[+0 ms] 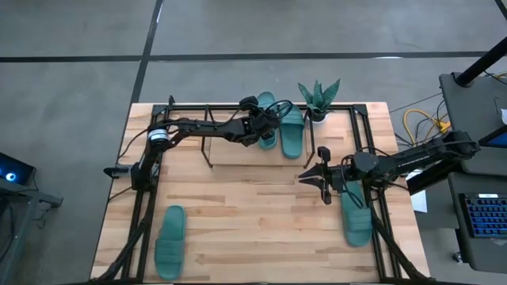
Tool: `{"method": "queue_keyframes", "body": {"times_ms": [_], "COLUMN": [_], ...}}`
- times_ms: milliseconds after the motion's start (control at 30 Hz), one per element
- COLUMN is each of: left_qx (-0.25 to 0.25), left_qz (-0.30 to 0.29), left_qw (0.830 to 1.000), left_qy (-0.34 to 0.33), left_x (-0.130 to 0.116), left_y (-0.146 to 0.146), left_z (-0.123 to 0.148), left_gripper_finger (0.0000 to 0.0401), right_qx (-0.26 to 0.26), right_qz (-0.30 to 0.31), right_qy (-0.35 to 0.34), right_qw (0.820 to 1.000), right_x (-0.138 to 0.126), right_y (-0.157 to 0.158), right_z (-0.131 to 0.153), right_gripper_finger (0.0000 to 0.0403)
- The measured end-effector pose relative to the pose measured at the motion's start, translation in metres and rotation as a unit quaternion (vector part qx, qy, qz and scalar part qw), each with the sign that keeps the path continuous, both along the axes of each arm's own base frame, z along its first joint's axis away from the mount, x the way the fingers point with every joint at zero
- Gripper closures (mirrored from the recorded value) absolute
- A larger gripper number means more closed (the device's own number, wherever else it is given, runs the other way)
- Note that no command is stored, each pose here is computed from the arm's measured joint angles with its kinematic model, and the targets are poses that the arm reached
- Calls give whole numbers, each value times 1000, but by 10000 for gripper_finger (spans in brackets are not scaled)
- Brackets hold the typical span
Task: Pick and place slides into the shelf
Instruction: Put the green slipper on the shelf
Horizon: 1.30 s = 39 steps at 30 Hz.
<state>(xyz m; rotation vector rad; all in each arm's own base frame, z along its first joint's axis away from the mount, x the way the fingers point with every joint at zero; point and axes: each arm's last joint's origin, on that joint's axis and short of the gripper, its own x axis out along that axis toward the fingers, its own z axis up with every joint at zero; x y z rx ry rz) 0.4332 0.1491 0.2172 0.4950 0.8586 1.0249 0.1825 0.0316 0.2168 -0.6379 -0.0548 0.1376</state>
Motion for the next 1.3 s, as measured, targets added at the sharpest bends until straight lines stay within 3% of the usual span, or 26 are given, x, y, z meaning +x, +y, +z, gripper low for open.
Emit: {"method": "queue_keyframes", "body": {"times_ms": [433,1300], "left_qx": [-32,-41], "left_qz": [-28,-19], "left_qw": [999,999], "left_qy": [-20,-16], "left_x": [2,-2], "left_y": [-2,-4], "left_z": [-3,-11], "left_gripper_finger": [401,401], "right_qx": [0,2], "right_qz": [0,0], "right_qy": [0,0], "right_qw": [1000,1000], "right_x": [0,0], "right_y": [0,0], "right_z": [0,0], "right_gripper_finger": [349,349]}}
